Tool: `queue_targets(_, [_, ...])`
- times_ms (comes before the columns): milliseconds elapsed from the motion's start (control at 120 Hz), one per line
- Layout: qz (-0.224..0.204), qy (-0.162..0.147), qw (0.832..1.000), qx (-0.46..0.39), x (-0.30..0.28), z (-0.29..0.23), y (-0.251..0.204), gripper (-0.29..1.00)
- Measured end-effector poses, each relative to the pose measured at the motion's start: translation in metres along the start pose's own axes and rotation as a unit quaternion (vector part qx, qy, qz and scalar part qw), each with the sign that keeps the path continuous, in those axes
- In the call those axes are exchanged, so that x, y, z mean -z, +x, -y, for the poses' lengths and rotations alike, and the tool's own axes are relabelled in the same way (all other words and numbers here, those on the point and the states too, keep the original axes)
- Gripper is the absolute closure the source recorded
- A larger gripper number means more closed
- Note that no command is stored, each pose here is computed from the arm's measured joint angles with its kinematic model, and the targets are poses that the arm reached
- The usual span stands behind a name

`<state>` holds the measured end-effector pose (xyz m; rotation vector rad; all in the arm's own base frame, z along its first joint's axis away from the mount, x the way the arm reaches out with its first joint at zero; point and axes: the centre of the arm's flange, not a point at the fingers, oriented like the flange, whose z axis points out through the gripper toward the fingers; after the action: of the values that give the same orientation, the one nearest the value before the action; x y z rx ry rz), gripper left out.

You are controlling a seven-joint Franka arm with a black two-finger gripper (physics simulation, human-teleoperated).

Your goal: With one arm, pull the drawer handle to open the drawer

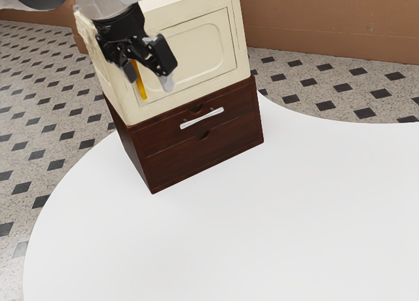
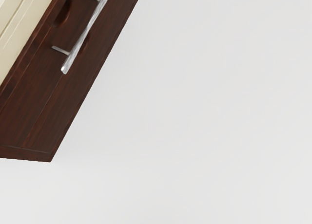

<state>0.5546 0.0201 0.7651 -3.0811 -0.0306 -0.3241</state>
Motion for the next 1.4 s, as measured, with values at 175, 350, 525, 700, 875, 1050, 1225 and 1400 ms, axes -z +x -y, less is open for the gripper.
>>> queue_targets(175, [-0.003,0.001,1.0,-0.011,-0.015,-0.013,0.013,0.0])
queue_targets(350, [0.006,0.008,1.0,-0.02,-0.048,-0.022,0.032,0.0])
queue_targets(525, [-0.003,0.01,0.999,-0.038,-0.077,-0.043,0.051,0.0])
queue_targets(700, [-0.012,0.011,0.998,-0.066,-0.098,-0.072,0.064,0.0])
queue_targets(875, [-0.027,0.035,0.992,-0.118,-0.123,-0.073,0.081,0.0])
queue_targets(1050, [-0.019,0.046,0.985,-0.163,-0.153,-0.065,0.086,0.0])
queue_targets(1225, [-0.012,0.052,0.979,-0.196,-0.176,-0.06,0.093,0.0])
queue_targets(1400, [-0.012,0.072,0.974,-0.216,-0.186,-0.045,0.097,0.05])
